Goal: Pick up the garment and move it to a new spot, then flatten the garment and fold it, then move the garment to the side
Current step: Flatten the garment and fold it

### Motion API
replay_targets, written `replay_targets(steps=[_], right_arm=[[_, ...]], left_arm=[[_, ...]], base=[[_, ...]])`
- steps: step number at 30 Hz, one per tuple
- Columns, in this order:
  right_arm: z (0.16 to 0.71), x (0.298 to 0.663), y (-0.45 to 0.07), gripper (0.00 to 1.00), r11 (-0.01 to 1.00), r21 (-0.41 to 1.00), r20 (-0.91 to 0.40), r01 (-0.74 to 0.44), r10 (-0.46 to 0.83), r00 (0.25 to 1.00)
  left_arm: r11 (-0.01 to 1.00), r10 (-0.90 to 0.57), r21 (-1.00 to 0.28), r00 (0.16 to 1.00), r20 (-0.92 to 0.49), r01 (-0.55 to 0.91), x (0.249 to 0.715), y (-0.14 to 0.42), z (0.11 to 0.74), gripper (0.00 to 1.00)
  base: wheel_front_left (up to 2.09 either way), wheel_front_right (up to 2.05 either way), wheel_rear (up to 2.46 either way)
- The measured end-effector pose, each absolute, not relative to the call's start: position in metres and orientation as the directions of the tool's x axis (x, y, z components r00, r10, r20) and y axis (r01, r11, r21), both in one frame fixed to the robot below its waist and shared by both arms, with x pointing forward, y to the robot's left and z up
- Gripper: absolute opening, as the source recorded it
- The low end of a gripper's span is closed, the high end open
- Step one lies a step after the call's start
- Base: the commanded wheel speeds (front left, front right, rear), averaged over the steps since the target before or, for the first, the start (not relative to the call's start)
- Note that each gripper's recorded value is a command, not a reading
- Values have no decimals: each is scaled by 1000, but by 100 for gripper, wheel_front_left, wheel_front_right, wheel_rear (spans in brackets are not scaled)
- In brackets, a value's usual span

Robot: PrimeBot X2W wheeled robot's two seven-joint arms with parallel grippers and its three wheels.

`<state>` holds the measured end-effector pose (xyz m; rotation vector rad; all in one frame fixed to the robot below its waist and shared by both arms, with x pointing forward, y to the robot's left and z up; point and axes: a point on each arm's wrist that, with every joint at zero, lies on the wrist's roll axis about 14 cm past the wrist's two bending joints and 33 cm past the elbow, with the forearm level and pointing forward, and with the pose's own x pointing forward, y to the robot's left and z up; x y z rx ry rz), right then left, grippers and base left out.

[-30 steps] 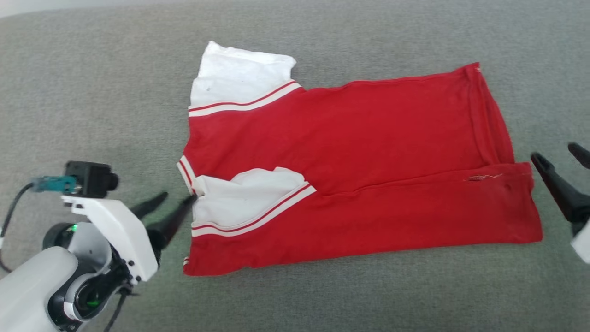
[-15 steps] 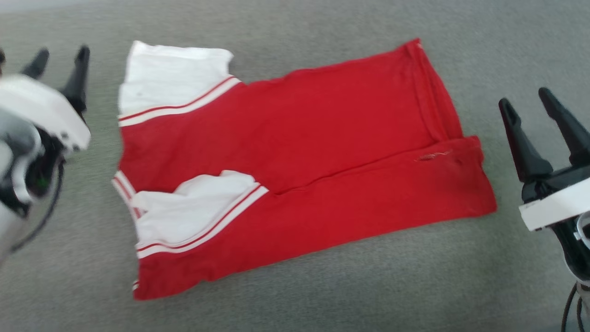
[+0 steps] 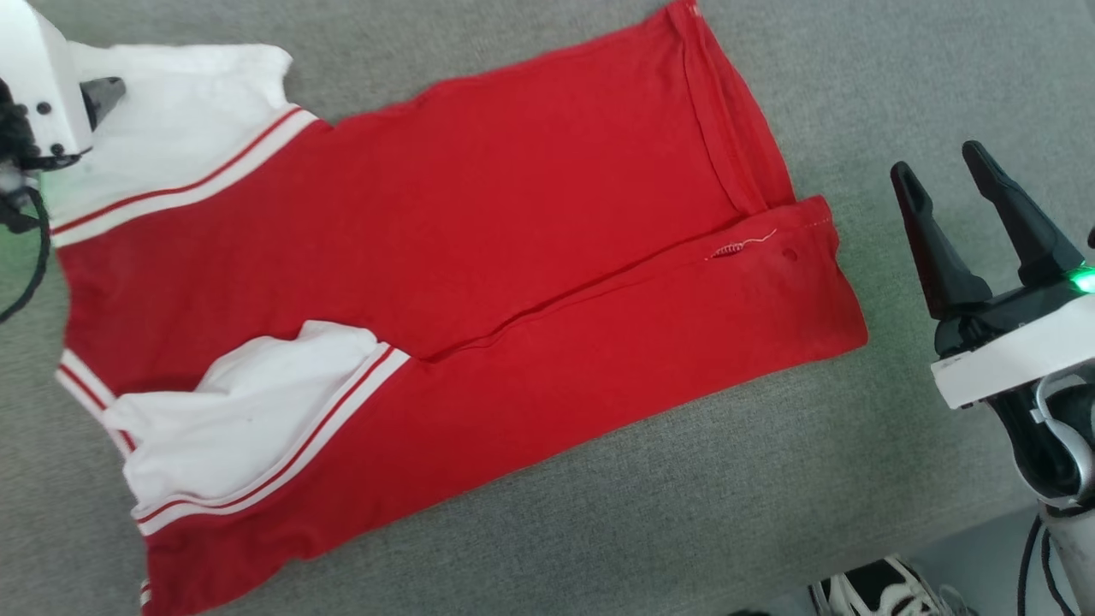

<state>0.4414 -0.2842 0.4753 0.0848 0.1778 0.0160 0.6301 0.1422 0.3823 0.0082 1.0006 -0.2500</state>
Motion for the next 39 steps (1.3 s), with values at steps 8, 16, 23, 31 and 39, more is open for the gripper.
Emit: replay_targets(steps=[8, 16, 23, 31, 39], right_arm=[[454, 448, -285, 100, 997, 76, -246, -25, 43, 968], [439, 491, -266, 100, 981, -9, -446, -196, 171, 879], [418, 536, -253, 100, 960, -18, -655, -278, 199, 729], [392, 562, -221, 100, 944, 65, -797, -323, 244, 552], [384, 564, -216, 22, 932, 51, -859, -359, 224, 460]], left_arm=[[962, -240, -166, 380, -893, 217, 633, 133, 366, 15], [952, -270, -185, 379, -885, 245, 630, 127, 365, 0], [945, -289, -189, 406, -867, 267, 633, 125, 364, 0], [941, -303, -199, 420, -855, 272, 631, 129, 362, 0], [936, -320, -211, 438, -840, 281, 631, 127, 362, 0]], base=[[0, 0, 0], [0, 0, 0], [0, 0, 0], [0, 0, 0], [0, 0, 0]])
